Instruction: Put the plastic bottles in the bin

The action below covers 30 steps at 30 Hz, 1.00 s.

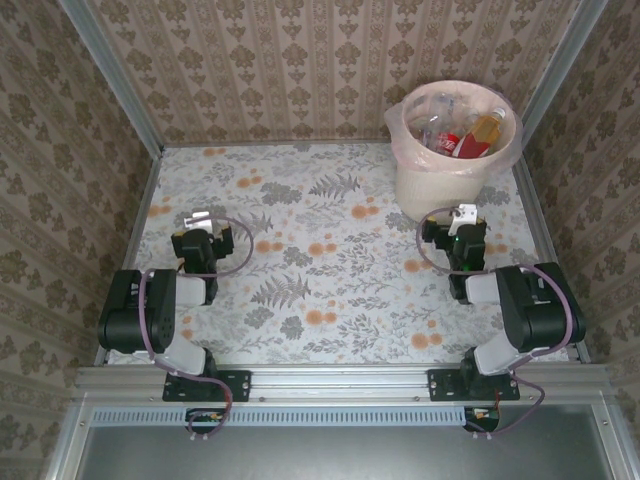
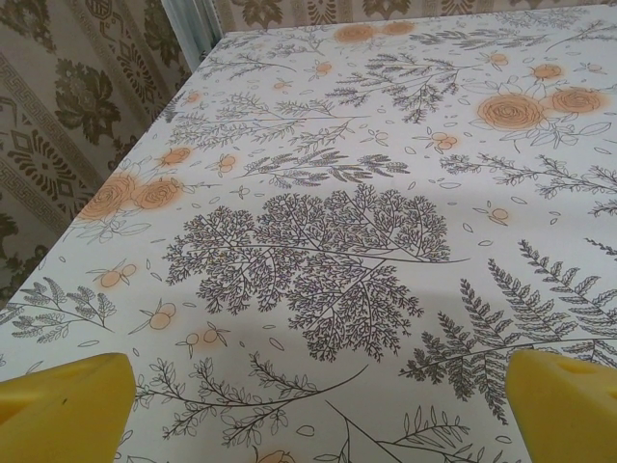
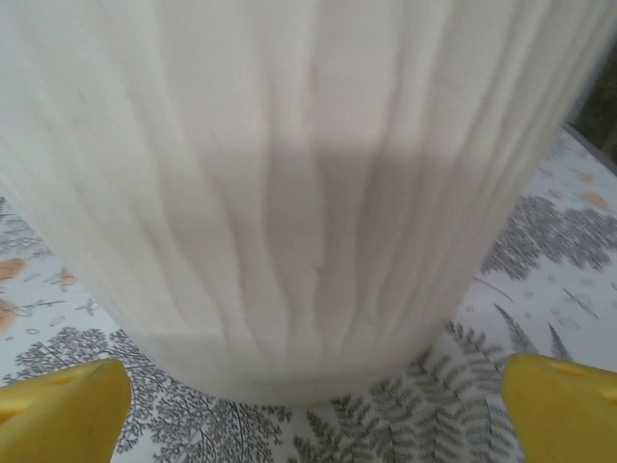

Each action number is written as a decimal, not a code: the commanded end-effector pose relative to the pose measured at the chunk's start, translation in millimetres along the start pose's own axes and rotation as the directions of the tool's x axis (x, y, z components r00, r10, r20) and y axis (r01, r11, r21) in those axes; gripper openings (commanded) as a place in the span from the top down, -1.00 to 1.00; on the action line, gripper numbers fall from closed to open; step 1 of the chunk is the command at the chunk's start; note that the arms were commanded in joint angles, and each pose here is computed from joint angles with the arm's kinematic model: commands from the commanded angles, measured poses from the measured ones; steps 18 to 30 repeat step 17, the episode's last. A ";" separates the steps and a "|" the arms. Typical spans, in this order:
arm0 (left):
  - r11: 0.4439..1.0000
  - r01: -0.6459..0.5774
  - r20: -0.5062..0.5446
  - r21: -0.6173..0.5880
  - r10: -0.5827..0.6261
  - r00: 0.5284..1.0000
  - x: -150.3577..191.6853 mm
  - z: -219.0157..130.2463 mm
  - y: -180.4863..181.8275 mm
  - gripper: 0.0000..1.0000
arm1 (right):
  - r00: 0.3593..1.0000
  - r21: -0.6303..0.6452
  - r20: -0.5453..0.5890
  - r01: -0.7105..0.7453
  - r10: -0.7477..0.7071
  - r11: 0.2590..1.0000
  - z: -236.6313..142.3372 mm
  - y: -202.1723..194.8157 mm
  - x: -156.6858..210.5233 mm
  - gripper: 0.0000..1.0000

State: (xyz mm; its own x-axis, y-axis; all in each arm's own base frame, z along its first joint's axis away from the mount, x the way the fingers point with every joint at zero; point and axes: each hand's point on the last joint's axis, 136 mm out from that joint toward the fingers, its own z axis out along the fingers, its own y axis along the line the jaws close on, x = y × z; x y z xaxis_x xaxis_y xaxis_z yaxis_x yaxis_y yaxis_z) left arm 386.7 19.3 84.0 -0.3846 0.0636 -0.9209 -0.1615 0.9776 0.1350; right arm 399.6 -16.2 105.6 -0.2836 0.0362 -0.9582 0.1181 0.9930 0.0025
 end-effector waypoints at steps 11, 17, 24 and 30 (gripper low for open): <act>1.000 0.000 0.047 -0.015 0.000 0.999 -15.9 1.1 2.5 -1.00 | 0.998 -0.106 -0.063 0.000 -0.006 0.994 2.1 14.5 8.8 -1.00; 1.000 -0.001 0.048 -0.016 0.002 0.999 -16.0 1.1 2.6 -1.00 | 0.998 -0.106 -0.055 -0.002 -0.004 0.994 0.9 14.2 7.7 -1.00; 1.000 -0.001 0.048 -0.016 0.002 0.999 -16.0 1.1 2.6 -1.00 | 0.998 -0.106 -0.055 -0.002 -0.004 0.994 0.9 14.2 7.7 -1.00; 1.000 -0.001 0.048 -0.016 0.002 0.999 -16.0 1.1 2.6 -1.00 | 0.998 -0.106 -0.055 -0.002 -0.004 0.994 0.9 14.2 7.7 -1.00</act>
